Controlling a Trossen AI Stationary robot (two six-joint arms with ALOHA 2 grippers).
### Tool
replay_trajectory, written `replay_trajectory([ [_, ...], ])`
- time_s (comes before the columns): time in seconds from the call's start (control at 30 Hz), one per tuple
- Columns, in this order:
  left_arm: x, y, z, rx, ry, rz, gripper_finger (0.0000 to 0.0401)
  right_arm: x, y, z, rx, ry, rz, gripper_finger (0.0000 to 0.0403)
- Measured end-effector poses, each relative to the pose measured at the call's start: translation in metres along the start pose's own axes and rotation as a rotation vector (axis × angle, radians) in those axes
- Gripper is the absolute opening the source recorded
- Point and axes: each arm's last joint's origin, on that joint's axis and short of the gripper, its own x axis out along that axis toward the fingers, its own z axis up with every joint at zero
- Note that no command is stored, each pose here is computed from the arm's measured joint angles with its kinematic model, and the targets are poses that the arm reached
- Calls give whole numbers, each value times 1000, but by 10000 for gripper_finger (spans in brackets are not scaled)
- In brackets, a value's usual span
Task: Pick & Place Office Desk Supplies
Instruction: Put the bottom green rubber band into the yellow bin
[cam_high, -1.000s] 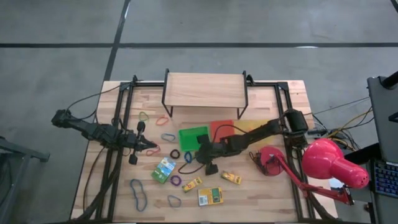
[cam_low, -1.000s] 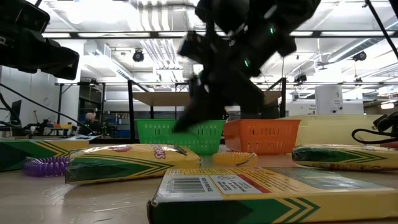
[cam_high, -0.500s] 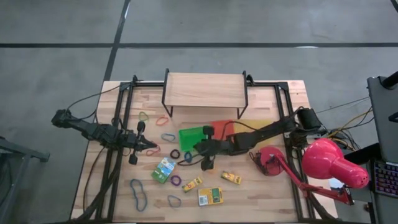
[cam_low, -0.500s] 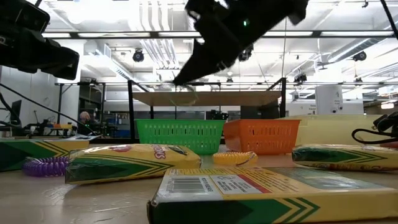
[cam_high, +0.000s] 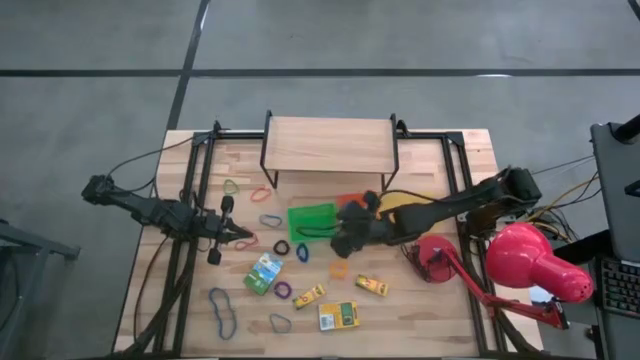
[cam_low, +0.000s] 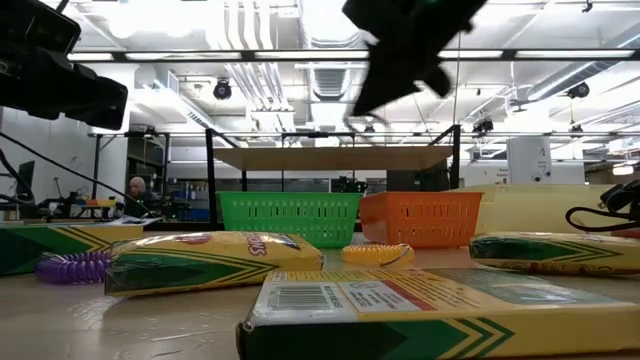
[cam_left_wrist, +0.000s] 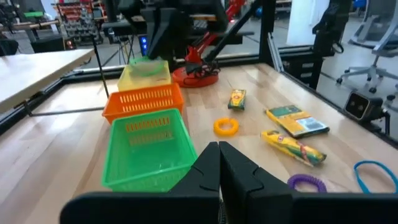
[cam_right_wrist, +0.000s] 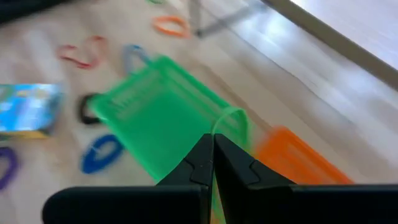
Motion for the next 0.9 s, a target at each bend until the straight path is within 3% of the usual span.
replay_trajectory([
  [0.37, 1, 0, -1, 2, 12, -4, 1, -38, -35, -32, 269, 180, -343, 8],
  [0.57, 1, 0, -2, 5, 21, -4, 1, -43, -49, -44, 269, 264, -491, 8],
  [0.9, 2, -1, -2, 5, 23, -4, 1, -32, -68, -72, 239, 326, -559, 8],
])
